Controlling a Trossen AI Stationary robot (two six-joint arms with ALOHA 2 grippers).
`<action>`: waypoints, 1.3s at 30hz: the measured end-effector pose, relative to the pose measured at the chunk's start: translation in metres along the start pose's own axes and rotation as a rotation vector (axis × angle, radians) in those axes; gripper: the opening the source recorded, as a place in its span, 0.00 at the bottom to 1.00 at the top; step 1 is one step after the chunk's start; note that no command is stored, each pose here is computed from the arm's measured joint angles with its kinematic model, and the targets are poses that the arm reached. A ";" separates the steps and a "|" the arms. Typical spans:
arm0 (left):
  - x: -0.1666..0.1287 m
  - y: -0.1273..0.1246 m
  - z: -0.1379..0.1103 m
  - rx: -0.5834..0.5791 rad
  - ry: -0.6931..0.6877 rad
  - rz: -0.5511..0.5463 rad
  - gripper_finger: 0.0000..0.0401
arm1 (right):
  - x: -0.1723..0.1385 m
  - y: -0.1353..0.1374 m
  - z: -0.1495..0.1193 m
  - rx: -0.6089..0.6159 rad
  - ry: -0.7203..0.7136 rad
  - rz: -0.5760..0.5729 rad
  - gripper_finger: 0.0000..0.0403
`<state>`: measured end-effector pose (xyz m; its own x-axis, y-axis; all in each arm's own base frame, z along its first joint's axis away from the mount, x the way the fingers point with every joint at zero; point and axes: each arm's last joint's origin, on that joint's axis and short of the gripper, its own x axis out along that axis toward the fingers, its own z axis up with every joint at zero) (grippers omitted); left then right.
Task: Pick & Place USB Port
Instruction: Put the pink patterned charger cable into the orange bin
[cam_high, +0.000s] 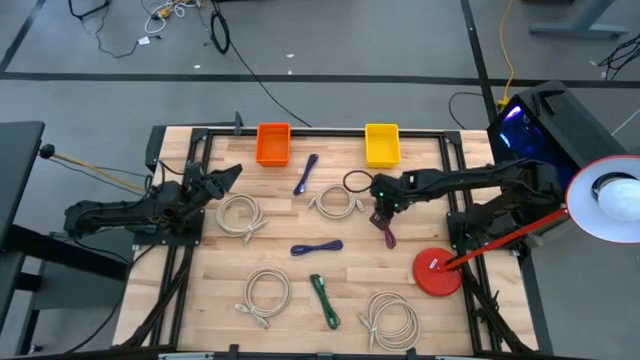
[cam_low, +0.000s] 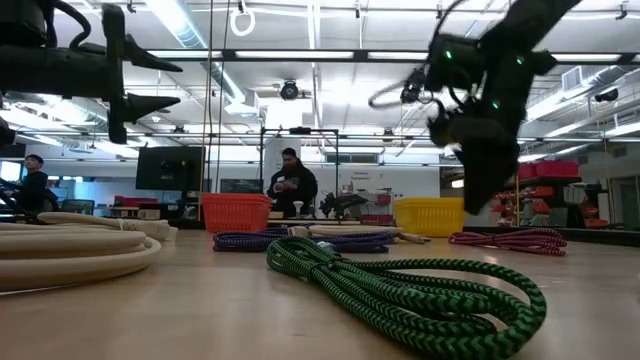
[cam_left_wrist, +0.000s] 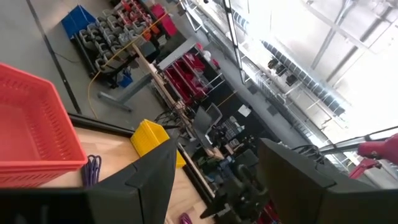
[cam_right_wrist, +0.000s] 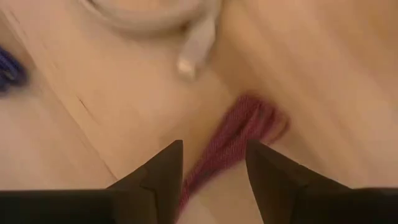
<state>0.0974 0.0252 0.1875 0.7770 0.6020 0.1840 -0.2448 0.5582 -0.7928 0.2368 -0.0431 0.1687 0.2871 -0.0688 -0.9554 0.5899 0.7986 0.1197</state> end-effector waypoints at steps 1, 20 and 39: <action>0.000 0.000 0.000 0.002 0.003 0.003 0.58 | 0.004 -0.002 -0.004 0.017 0.022 0.014 0.44; 0.000 0.001 0.000 0.003 -0.009 0.018 0.58 | 0.029 -0.009 -0.027 0.149 0.044 0.126 0.44; 0.000 0.001 0.000 0.005 -0.007 0.019 0.58 | 0.037 -0.007 -0.027 0.175 0.062 0.104 0.35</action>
<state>0.0973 0.0256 0.1865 0.7683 0.6163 0.1730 -0.2620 0.5494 -0.7934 0.2227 -0.0350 0.1250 0.3093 0.0502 -0.9496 0.6833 0.6828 0.2587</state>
